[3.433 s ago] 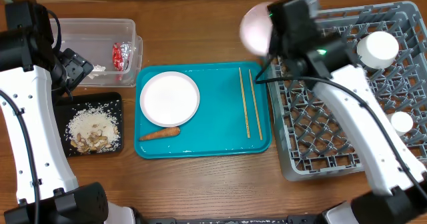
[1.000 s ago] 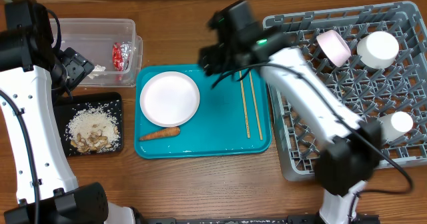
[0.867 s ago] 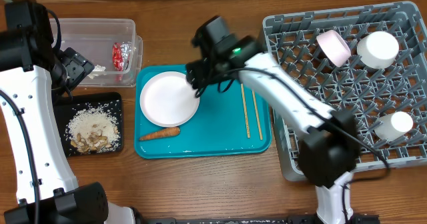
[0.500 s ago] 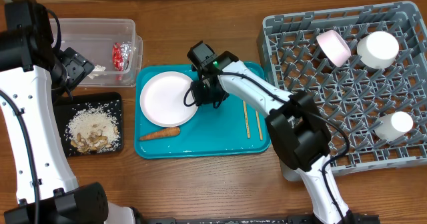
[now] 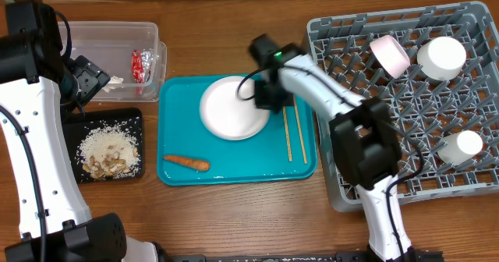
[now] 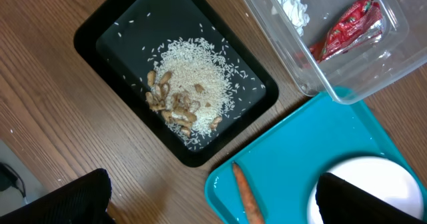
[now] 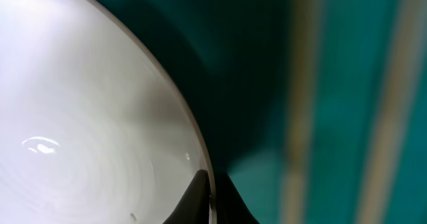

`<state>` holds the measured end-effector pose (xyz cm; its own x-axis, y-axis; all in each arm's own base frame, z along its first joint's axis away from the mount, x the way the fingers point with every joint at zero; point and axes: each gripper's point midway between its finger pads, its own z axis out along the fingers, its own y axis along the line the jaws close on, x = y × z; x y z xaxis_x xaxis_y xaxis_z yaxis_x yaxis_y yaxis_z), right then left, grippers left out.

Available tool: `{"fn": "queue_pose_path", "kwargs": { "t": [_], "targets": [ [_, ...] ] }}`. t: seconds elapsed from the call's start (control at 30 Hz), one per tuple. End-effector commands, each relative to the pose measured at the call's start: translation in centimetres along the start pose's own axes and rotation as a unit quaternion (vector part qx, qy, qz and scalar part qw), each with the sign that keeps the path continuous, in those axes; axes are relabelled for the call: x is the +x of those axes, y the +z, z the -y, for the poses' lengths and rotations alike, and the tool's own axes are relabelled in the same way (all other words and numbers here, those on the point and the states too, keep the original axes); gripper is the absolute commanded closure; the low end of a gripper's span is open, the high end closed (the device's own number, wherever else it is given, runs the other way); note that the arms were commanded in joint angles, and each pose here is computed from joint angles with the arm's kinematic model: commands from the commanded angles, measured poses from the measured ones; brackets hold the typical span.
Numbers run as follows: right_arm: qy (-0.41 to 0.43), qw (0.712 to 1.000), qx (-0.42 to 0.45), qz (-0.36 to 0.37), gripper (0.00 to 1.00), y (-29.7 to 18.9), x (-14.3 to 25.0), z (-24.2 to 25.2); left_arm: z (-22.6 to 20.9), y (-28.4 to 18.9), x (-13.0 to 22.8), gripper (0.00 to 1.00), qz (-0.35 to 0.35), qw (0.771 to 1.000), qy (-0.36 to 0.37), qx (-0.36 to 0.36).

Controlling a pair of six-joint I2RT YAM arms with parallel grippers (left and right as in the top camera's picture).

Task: Sort waste into correct bins and load items into the dishwasher
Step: 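Carry the white plate into the dish rack and stand it upright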

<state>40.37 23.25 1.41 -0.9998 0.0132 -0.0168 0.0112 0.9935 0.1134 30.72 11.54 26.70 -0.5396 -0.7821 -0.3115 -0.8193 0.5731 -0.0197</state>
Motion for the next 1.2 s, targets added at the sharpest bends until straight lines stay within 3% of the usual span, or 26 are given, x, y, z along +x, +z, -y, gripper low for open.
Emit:
{"fn": "queue_pose_path", "kwargs": {
  "t": [0.0, 0.17, 0.3, 0.4, 0.5, 0.57, 0.63, 0.83, 1.17],
  "targets": [
    [0.007, 0.998, 0.033, 0.049, 0.96, -3.6, -3.2, 3.4, 0.0, -0.2, 0.0, 0.00, 0.001, 1.000, 0.010, 0.003],
    [0.004, 0.985, 0.076, 0.153, 0.96, -12.5, -6.1, 6.1, 0.1, -0.2, 0.0, 0.00, 0.002, 1.000, 0.009, 0.004],
    [0.017, 0.950, 0.160, 0.266, 0.96, -21.1, -7.5, 9.8, 0.1, -0.2, -0.1, 0.00, 0.003, 1.000, 0.009, 0.005],
    [0.057, 0.909, 0.248, 0.329, 0.96, -26.1, -7.4, 13.6, 0.2, -0.2, -0.1, 0.00, 0.005, 1.000, 0.009, 0.006],
    [0.133, 0.841, 0.360, 0.382, 0.96, -30.6, -6.4, 17.8, 0.2, -0.2, -0.2, 0.00, 0.006, 1.000, 0.008, 0.008],
    [0.171, 0.797, 0.418, 0.401, 0.96, -32.4, -5.4, 19.8, 0.3, -0.2, -0.3, 0.00, 0.007, 1.000, 0.008, 0.008],
    [0.188, 0.776, 0.446, 0.404, 0.96, -32.6, -4.9, 20.9, 0.3, -0.2, -0.3, 0.00, 0.008, 1.000, 0.008, 0.009],
    [0.184, 0.789, 0.459, 0.365, 0.96, -28.5, -4.1, 21.9, 0.4, -0.2, -0.4, 0.00, 0.009, 1.000, 0.008, 0.010],
    [0.157, 0.841, 0.422, 0.301, 0.96, -19.3, -2.8, 20.9, 0.4, -0.2, -0.4, 0.00, 0.010, 1.000, 0.007, 0.011]
  ]
}}
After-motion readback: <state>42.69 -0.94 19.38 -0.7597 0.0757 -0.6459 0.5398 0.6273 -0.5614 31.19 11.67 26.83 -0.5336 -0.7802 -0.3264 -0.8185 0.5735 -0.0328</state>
